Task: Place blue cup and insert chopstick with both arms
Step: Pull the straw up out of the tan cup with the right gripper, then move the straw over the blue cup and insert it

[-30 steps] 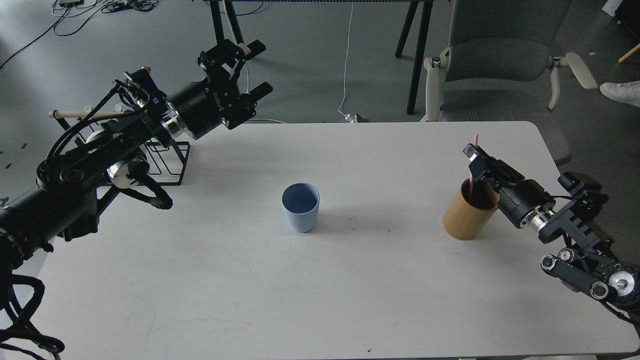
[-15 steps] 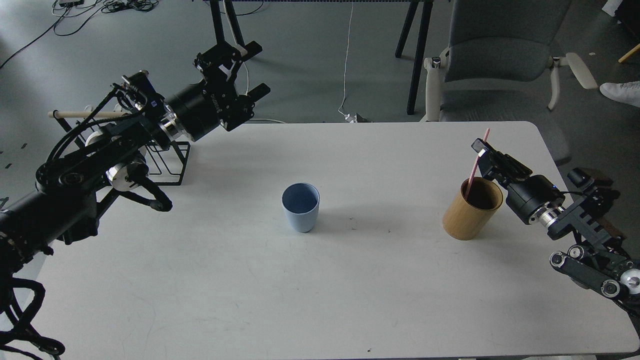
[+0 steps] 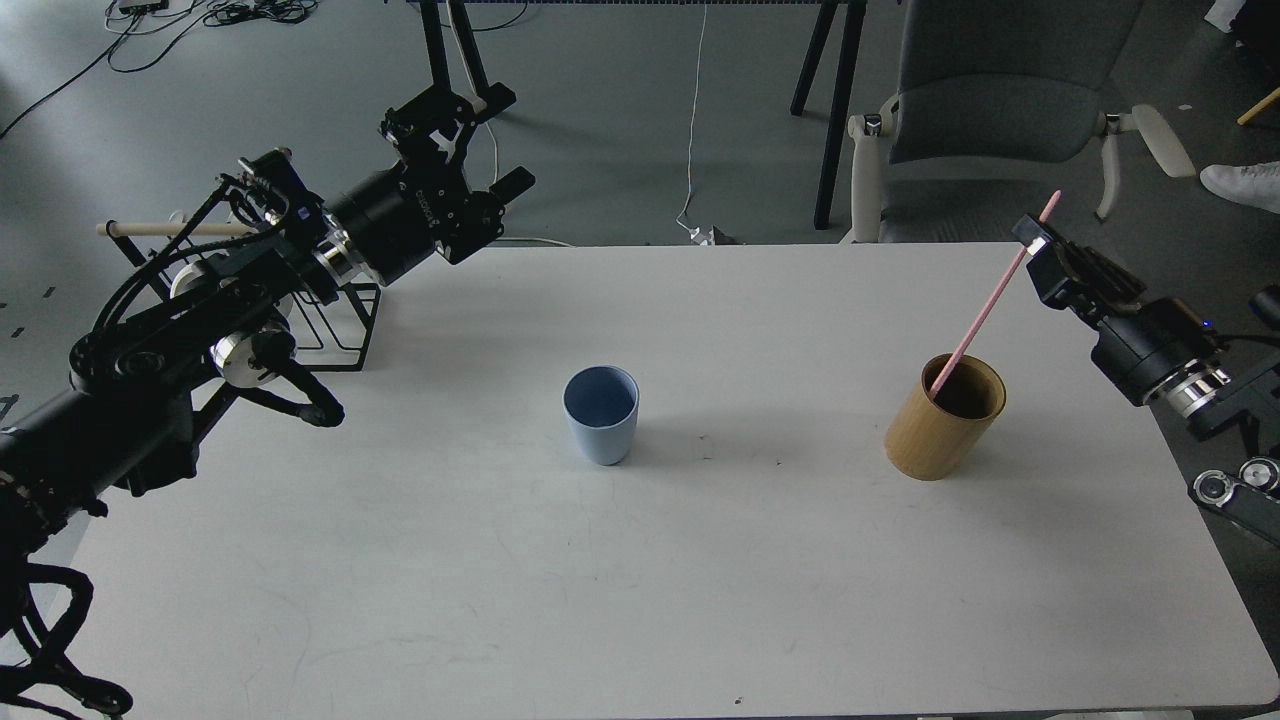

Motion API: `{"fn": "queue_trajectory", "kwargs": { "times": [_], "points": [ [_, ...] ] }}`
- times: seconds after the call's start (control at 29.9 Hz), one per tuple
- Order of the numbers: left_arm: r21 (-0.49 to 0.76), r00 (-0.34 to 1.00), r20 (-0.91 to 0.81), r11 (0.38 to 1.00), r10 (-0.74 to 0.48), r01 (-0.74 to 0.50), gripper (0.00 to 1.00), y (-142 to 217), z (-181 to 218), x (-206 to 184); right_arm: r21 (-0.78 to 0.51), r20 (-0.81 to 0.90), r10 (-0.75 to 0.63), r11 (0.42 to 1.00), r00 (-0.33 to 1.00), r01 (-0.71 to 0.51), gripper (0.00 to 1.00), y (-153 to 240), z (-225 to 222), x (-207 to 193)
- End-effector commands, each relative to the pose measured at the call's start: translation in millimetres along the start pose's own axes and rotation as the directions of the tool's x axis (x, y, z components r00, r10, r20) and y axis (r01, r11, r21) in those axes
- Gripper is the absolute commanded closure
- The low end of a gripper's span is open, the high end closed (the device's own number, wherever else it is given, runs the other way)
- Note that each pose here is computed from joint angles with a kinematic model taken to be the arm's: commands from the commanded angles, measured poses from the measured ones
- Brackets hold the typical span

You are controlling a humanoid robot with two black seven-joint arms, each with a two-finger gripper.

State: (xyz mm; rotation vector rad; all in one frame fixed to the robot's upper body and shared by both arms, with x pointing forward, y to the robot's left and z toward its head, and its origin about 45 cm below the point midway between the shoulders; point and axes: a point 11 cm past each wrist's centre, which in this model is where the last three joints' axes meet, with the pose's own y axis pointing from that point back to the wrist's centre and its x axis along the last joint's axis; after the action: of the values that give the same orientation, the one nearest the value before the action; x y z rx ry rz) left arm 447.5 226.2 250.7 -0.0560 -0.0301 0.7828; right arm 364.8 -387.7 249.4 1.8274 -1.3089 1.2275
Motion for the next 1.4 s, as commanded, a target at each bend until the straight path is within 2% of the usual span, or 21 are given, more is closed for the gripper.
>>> {"fn": "queue_trajectory", "kwargs": {
  "times": [0.0,0.2,0.37,0.6,0.87,1.37],
  "points": [
    [0.003,1.000,0.000,1.000,0.004,-0.004,0.05,1.0,-1.3,1.1,0.041,-0.016,0.061,0.997,0.998,-0.060,0.92,-3.5,-12.3,33.0],
    [0.037,0.999,-0.018,0.999,0.026,-0.026,0.05,12.9,-18.3,3.1,0.126,-0.032,0.125,0.985,0.992,-0.120,0.93,-29.3,-37.7,61.3],
    [0.088,0.996,-0.013,0.993,0.084,-0.082,0.04,38.4,-34.1,19.5,0.253,0.034,0.038,0.966,0.999,-0.045,0.93,-68.5,-85.6,1.2],
    [0.125,0.993,-0.014,0.986,0.115,-0.112,0.04,58.6,-46.0,26.7,0.390,0.003,-0.039,0.920,0.999,0.035,0.94,-116.9,-145.4,-37.2],
    [0.142,0.992,-0.028,0.983,0.125,-0.120,0.03,65.6,-55.3,25.0,0.470,-0.072,-0.145,0.868,0.987,0.162,0.95,-129.0,-181.9,-80.7],
    [0.149,0.991,-0.032,0.981,0.129,-0.123,0.03,68.8,-58.9,24.5,0.511,-0.141,-0.216,0.820,0.966,0.258,0.95,-132.0,-205.8,-129.0]
  ]
}}
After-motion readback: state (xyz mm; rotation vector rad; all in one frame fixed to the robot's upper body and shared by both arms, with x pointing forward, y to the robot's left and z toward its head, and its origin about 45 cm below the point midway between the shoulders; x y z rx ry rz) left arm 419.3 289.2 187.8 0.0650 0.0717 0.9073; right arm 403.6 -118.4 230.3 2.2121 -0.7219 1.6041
